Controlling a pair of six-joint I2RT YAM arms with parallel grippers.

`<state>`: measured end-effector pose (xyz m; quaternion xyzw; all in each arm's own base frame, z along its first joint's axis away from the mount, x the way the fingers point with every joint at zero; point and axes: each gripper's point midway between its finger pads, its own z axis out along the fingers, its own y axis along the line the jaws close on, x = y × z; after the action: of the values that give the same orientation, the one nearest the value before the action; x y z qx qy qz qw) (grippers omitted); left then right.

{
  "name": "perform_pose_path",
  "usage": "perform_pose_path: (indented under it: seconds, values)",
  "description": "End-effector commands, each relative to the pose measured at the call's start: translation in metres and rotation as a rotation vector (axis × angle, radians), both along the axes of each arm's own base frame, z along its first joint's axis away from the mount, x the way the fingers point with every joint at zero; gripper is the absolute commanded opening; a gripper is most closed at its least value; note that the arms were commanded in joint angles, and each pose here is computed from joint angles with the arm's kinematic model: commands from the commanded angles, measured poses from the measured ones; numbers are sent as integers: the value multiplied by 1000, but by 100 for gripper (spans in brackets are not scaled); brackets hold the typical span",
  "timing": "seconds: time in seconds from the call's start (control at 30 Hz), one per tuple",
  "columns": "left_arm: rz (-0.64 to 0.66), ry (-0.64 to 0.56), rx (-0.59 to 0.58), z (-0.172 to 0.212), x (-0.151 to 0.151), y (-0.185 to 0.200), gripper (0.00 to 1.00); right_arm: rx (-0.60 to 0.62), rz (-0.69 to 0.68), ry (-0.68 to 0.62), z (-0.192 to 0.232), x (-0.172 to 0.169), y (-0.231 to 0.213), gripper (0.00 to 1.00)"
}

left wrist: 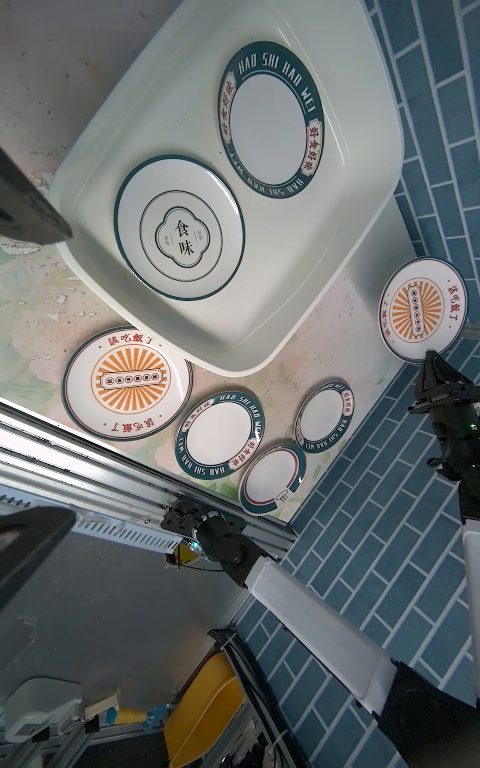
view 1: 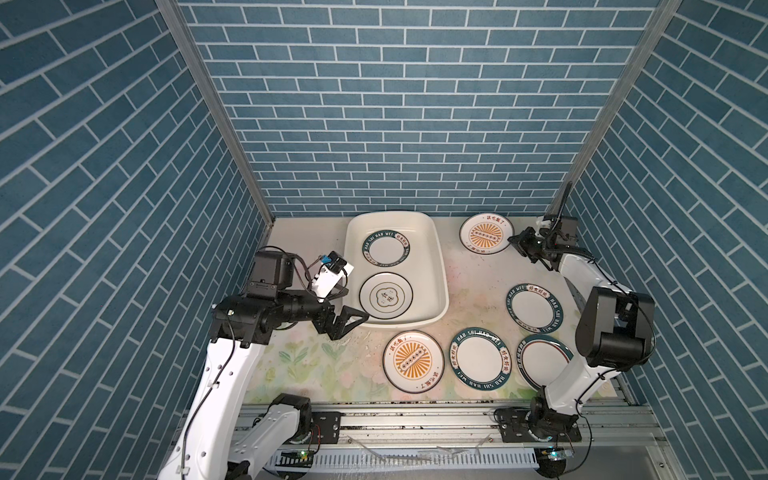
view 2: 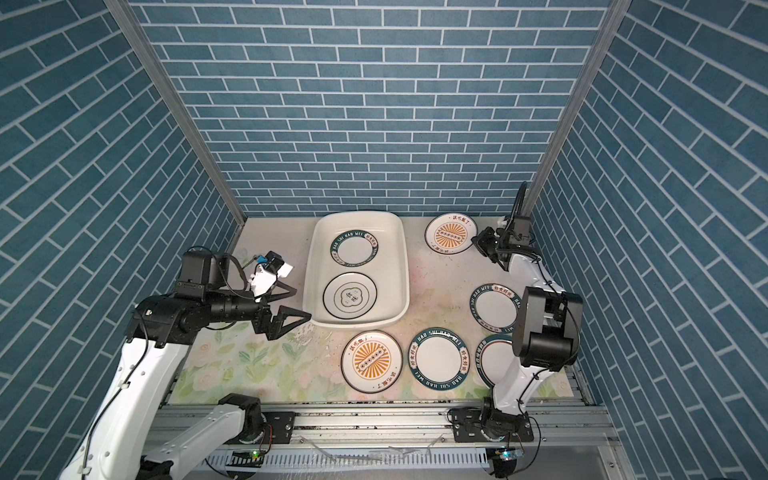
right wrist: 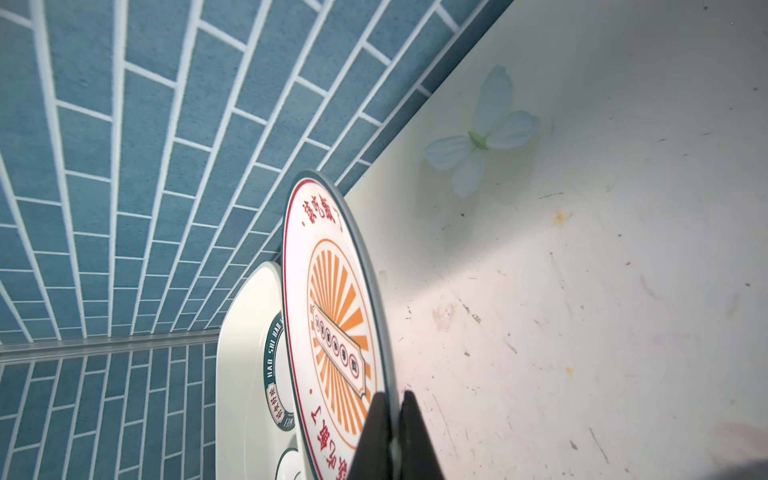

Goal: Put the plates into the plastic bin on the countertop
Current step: 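Carry the sunburst plate over the bin and lower it in with the right gripper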

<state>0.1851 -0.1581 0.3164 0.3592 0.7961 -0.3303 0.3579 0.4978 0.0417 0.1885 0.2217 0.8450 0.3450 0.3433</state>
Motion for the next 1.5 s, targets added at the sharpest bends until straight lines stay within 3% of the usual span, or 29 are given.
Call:
perform_pose_path:
  seconds: [0.0, 0.33, 0.73, 1.1, 1.47]
  values:
    - [-11, -11, -16, 2, -3, -2, 100, 2, 14, -114, 59, 0, 13, 0]
    - [-9, -17, -25, 5, -7, -1, 99, -33, 108, -171, 101, -14, 62, 0]
    - [-2, -31, -57, 12, -6, -2, 100, -35, 289, -219, 123, -32, 167, 0]
    - [-2, -39, -59, 15, -11, -1, 100, 4, 416, -191, 82, -25, 268, 0]
    - [26, -31, -39, 10, -1, 1, 100, 7, 445, -139, 28, -2, 313, 0]
